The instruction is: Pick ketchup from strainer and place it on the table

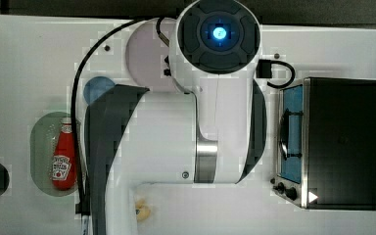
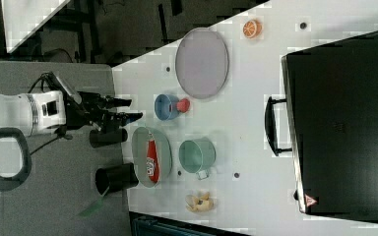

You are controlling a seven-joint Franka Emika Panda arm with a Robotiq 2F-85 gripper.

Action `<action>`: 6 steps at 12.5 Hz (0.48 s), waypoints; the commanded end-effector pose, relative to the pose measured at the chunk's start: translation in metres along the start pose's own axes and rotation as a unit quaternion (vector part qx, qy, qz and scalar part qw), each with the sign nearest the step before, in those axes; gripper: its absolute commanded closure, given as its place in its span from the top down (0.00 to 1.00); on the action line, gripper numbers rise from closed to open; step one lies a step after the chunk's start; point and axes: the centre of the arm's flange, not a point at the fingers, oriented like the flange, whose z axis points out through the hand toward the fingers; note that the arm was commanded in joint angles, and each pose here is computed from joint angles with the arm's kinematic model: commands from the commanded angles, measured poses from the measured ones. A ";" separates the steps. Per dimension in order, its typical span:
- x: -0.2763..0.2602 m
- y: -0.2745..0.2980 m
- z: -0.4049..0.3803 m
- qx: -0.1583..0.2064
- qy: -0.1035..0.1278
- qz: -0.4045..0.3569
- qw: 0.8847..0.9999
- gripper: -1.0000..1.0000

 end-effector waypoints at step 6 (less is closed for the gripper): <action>-0.083 0.026 -0.073 0.001 0.015 0.009 1.000 1.00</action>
